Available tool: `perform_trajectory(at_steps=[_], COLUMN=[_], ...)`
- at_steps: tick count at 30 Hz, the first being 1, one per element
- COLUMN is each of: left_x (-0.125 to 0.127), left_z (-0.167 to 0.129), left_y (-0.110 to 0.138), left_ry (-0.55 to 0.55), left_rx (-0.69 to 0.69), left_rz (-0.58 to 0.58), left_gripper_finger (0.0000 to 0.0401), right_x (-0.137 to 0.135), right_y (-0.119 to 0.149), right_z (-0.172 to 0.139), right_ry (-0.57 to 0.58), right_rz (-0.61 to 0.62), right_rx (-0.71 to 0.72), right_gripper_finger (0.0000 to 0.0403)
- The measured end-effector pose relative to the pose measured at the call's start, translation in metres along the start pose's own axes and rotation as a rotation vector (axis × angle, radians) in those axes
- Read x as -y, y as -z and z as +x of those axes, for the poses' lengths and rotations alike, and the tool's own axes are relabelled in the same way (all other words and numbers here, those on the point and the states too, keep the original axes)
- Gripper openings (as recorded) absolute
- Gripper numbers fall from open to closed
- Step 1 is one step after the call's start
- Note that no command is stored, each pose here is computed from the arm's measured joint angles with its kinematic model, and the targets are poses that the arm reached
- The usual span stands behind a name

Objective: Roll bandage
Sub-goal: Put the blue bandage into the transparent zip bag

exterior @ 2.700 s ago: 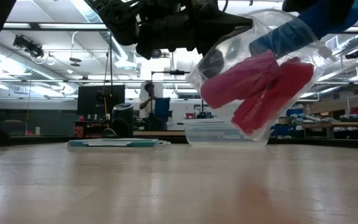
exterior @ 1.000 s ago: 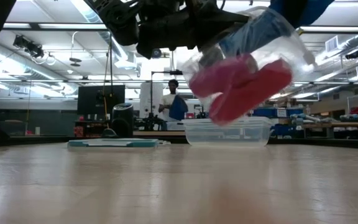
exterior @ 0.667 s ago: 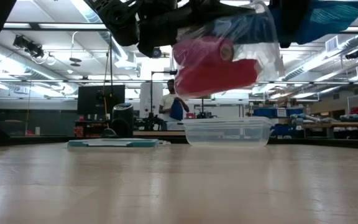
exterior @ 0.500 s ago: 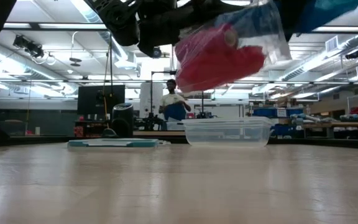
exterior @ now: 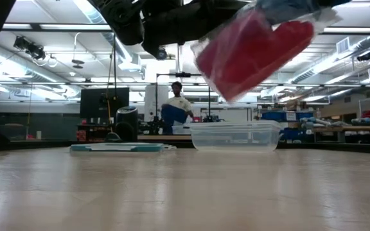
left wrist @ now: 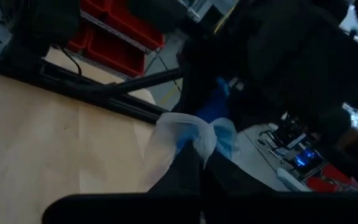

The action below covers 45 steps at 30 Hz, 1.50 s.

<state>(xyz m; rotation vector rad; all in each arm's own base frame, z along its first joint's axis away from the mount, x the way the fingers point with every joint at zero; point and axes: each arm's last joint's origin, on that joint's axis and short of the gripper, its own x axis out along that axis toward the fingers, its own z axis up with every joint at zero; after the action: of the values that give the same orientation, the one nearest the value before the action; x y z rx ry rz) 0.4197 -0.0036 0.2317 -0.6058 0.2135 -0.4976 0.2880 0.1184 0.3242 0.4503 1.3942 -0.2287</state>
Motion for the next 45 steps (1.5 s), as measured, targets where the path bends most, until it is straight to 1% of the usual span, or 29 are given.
perform_trajectory(at_steps=[5, 8, 13, 16, 19, 24, 27, 33, 34, 36, 37, 40, 41, 45], left_x=[0.005, 0.01, 0.015, 0.017, 0.019, 0.023, 0.024, 0.025, 0.025, 0.025, 0.025, 0.026, 0.026, 0.026], left_z=[0.006, 0.01, 0.014, 0.015, 0.016, 0.019, 0.019, 0.019, 0.019, 0.019, 0.019, 0.019, 0.019, 0.019], left_y=[0.01, 0.015, 0.019, 0.02, 0.02, 0.019, 0.017, 0.016, 0.016, 0.016, 0.016, 0.016, 0.017, 0.016], left_ry=[-0.021, -0.043, -0.07, -0.075, -0.08, -0.105, -0.105, -0.104, -0.104, -0.11, -0.111, -0.105, -0.103, -0.108], left_rx=[-0.037, -0.035, -0.022, -0.01, 0.008, 0.06, 0.091, 0.11, 0.11, 0.114, 0.114, 0.11, 0.111, 0.124], left_rz=[0.023, 0.036, 0.057, 0.061, 0.068, 0.103, 0.112, 0.072, 0.071, 0.069, 0.066, 0.062, 0.056, 0.041], left_gripper_finger=[0.0, 0.0, 0.0, 0.0, 0.0, 0.0, 0.0, 0.0, 0.0, 0.0, 0.0, 0.0, 0.0, 0.0], right_x=[0.001, 0.003, 0.006, 0.006, 0.003, 0.003, 0.002, -0.002, -0.002, 0.004, 0.005, -0.003, -0.005, -0.002], right_y=[0.002, -0.001, -0.004, -0.006, -0.008, -0.009, -0.009, -0.004, -0.004, -0.002, -0.002, -0.008, -0.009, -0.006], right_z=[-0.003, -0.002, -0.002, -0.002, -0.002, -0.002, -0.002, -0.002, -0.001, -0.001, -0.001, 0.0, 0.0, 0.0], right_ry=[-0.038, -0.058, -0.098, -0.131, -0.163, -0.151, -0.153, -0.146, -0.129, -0.052, -0.045, -0.149, -0.167, -0.128], right_rz=[0.019, 0.037, 0.067, 0.044, 0.019, 0.02, 0.055, 0.053, 0.058, 0.108, 0.117, 0.1, 0.1, 0.148], right_rx=[-0.037, -0.072, -0.114, -0.13, -0.11, -0.088, -0.079, -0.079, -0.074, -0.071, -0.079, -0.063, -0.054, -0.083], right_gripper_finger=[0.0141, 0.0153, 0.0155, 0.0155, 0.0161, 0.0172, 0.0174, 0.0172, 0.0172, 0.0172, 0.0172, 0.0171, 0.0169, 0.0153])
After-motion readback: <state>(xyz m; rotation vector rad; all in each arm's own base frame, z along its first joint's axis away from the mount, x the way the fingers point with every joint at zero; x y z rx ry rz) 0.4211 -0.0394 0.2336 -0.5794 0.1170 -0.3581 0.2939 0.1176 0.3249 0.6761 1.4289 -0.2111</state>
